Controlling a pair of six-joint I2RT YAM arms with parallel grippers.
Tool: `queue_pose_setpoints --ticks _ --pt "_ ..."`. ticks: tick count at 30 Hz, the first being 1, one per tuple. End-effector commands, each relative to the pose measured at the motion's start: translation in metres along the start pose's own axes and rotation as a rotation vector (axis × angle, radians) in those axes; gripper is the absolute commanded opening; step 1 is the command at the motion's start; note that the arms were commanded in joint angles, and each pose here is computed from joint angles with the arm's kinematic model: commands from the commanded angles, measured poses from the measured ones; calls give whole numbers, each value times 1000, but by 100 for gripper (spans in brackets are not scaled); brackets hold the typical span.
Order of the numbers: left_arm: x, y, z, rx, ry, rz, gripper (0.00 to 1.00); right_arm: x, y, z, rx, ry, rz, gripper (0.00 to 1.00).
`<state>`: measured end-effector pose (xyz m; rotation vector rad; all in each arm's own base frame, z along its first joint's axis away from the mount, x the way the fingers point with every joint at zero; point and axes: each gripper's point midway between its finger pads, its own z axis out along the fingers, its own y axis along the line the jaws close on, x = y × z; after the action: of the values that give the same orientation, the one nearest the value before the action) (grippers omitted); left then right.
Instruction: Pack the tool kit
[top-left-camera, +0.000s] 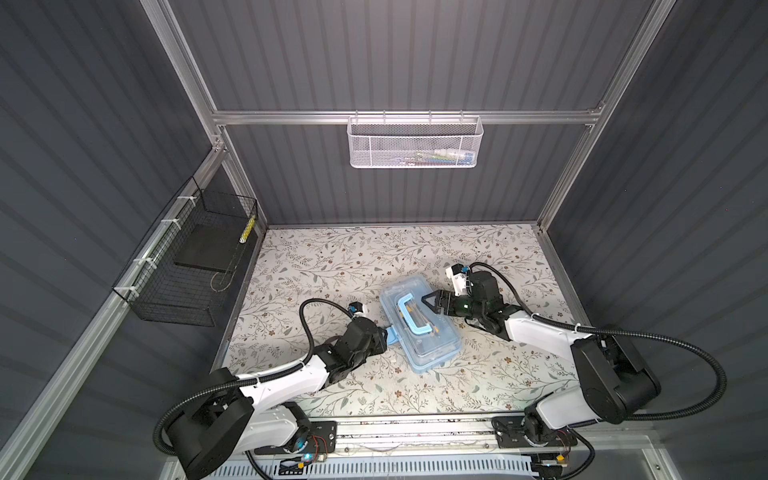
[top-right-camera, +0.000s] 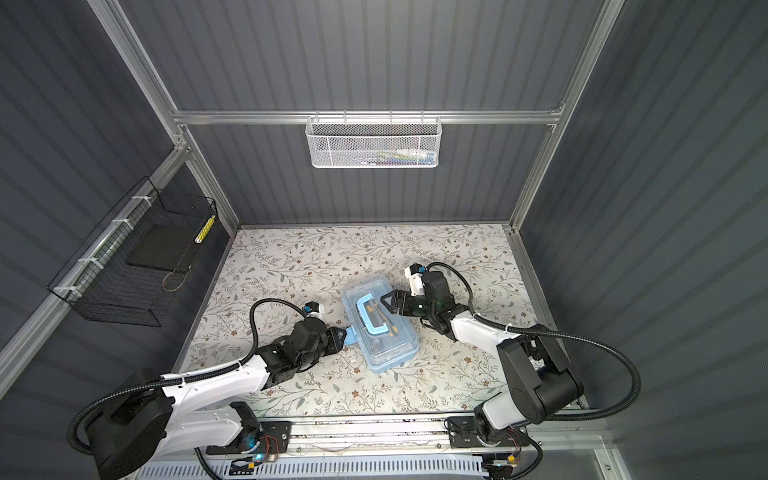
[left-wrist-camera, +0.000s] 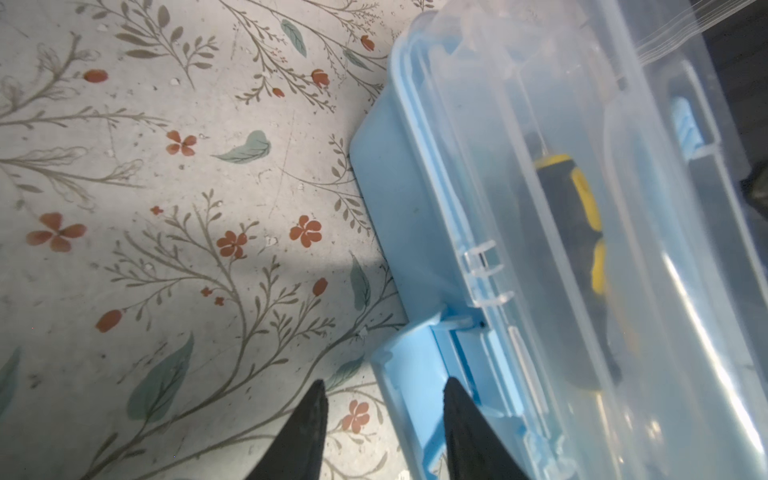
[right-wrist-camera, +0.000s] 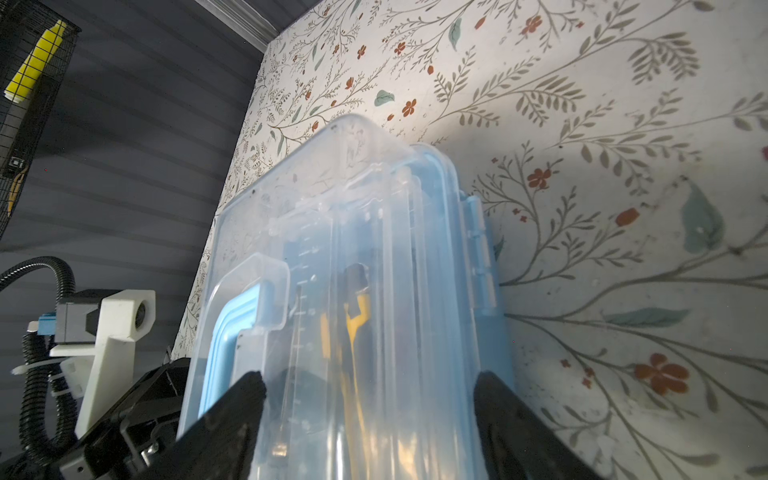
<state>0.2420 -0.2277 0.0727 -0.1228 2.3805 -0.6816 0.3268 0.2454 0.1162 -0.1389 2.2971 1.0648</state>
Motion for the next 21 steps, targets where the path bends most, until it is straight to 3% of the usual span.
queue_pose_setpoints --ticks 1,21 --pt "-3 -13 3 34 2 24 43 37 -7 2 16 116 30 80" --pt "-6 -16 4 19 17 48 22 38 -9 2 21 116 28 80"
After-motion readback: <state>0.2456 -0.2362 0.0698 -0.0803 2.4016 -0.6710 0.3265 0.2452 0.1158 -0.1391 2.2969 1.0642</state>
